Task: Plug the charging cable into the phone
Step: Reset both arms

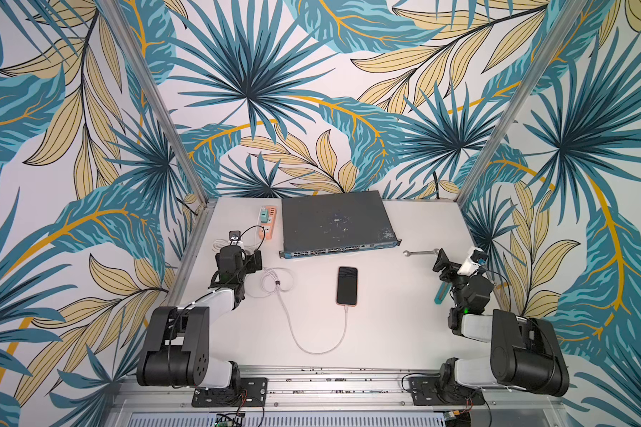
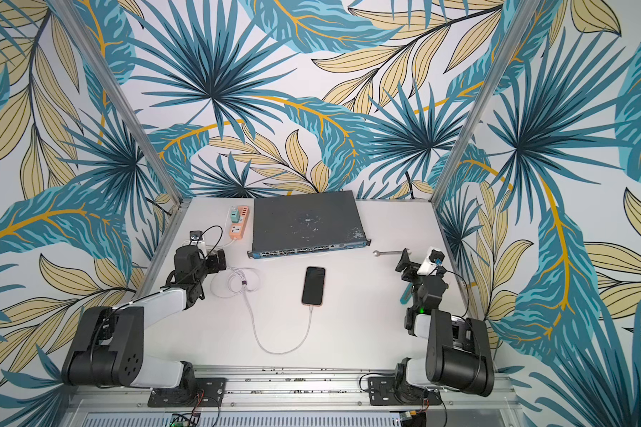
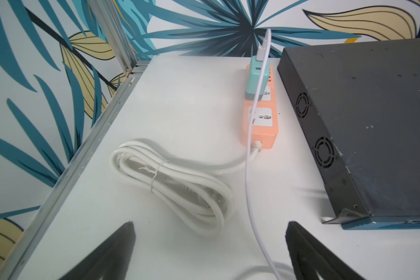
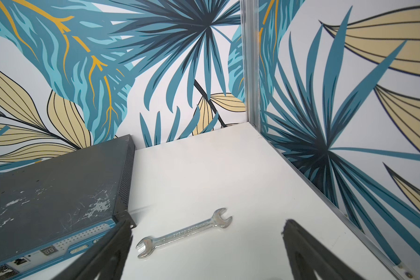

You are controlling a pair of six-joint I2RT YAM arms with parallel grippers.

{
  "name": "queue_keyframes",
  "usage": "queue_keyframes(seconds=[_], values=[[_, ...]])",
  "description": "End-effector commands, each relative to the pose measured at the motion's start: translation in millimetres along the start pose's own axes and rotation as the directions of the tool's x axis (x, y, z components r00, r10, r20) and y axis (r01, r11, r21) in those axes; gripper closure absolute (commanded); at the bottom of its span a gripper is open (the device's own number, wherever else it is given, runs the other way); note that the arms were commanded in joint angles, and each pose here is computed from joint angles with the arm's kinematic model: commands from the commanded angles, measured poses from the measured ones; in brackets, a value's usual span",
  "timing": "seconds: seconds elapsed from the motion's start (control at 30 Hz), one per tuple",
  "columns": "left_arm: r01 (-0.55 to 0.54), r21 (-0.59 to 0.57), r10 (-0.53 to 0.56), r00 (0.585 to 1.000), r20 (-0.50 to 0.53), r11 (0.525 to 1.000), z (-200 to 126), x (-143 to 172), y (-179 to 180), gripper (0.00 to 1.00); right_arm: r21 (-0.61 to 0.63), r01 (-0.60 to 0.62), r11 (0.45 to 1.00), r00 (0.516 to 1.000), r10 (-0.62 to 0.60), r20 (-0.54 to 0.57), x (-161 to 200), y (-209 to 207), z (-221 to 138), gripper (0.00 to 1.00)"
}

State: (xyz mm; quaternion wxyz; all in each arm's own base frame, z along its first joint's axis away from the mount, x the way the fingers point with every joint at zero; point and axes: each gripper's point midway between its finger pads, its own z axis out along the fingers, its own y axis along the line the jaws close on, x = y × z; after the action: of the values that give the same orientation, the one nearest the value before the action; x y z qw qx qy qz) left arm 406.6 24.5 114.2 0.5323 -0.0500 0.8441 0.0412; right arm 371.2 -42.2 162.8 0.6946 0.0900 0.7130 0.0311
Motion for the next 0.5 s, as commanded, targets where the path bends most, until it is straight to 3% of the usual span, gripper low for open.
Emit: queue_keyframes(seconds=[0.0,0.23,0.3,0.47], values=[[-0.021,0.066,0.012,0.991,0.132,0.998,-4,-16,-10,0.00,0.004,0.029,1.000,0.999,-0.029,0.026,-1,5,-5,0.00],[-0.096,0.163,0.051,0.964,0.261,0.982,-20,-1,-28,0.00,-0.056,0.121,0.991,0.992,-0.118,0.051,6,30,-9,0.00],[-0.095,0.162,0.055,0.970,0.235,0.982,-15,3,-29,0.00,-0.058,0.131,0.990,0.987,-0.125,0.099,7,32,-17,0.00],[-0.085,0.133,0.054,0.974,0.221,0.987,-8,-1,-26,0.00,-0.022,0.120,0.993,0.992,-0.119,0.032,15,26,-4,0.00]])
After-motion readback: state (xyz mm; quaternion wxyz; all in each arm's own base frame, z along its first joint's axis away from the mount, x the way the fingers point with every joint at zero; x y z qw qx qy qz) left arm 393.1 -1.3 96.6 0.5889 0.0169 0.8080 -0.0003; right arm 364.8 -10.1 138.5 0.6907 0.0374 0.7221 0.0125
